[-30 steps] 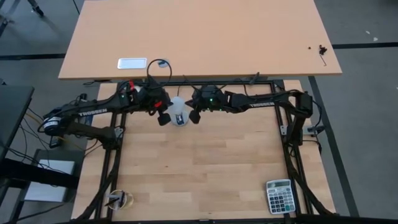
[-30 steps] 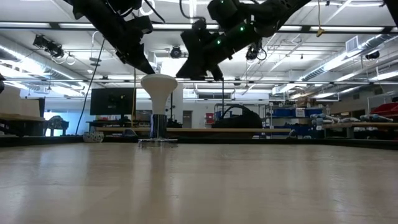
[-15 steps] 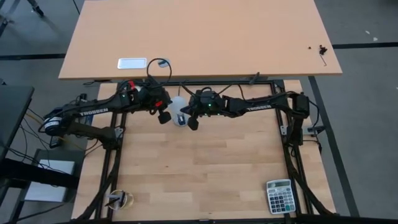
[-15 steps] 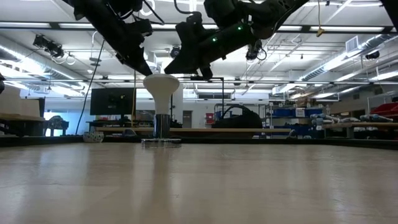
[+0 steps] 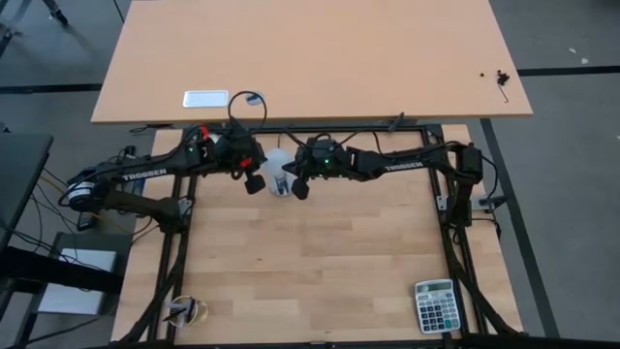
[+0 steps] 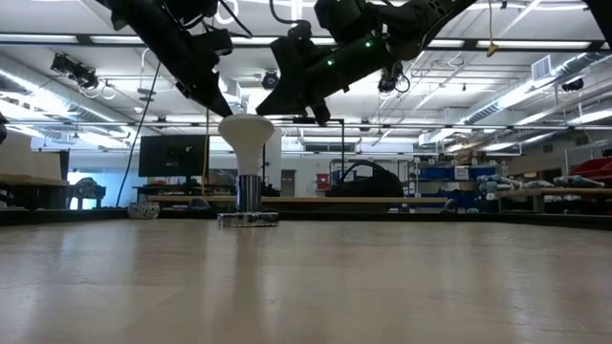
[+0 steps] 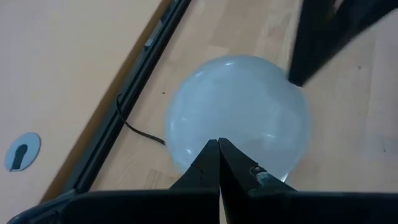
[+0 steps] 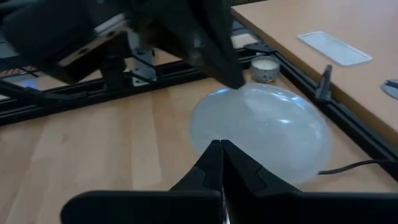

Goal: Screw lightbulb
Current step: Remove the white light bulb from the silver lamp

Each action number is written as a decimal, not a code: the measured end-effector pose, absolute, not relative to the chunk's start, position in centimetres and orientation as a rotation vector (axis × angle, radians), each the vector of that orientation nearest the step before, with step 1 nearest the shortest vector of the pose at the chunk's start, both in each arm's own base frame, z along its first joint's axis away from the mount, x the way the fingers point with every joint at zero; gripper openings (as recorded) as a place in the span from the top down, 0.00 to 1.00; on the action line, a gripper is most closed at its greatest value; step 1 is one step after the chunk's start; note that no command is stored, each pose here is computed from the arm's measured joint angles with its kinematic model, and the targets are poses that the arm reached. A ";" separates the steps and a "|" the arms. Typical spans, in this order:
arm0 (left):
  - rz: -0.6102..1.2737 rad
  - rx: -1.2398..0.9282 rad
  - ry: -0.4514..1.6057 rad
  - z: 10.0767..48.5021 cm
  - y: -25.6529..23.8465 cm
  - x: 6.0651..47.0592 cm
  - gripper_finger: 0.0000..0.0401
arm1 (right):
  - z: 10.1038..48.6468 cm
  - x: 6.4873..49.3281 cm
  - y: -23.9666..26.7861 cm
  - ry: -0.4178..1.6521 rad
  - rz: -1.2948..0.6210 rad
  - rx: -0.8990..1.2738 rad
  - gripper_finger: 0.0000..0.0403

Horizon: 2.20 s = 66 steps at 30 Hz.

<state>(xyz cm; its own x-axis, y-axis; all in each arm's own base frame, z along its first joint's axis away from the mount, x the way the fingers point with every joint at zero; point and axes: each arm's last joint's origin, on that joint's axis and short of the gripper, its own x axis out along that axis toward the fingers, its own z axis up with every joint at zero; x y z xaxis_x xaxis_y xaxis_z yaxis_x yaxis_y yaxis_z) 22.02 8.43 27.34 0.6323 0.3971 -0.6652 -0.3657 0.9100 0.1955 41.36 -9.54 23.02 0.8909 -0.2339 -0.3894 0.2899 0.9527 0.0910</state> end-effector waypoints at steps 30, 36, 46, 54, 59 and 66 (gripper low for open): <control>0.455 0.046 0.682 29.5 8.4 22.5 1.00 | 23.4 40.5 -10.5 0.419 -0.405 0.111 0.97; 0.489 0.043 0.736 29.1 9.3 21.9 1.00 | 23.8 40.7 -9.1 0.416 -0.386 0.093 0.98; 0.491 0.054 0.797 27.9 10.0 23.0 1.00 | 23.7 41.2 -6.7 0.417 -0.274 0.094 0.98; 0.494 0.043 0.804 27.8 9.9 22.9 1.00 | 23.5 40.8 -8.7 0.432 -0.322 0.121 0.98; 0.487 0.043 0.807 27.8 9.7 22.9 1.00 | 23.5 40.5 -9.9 0.434 -0.366 0.125 0.98; 0.441 0.029 0.796 27.8 9.5 23.1 1.00 | 23.3 39.9 -11.6 0.451 -0.479 0.124 0.98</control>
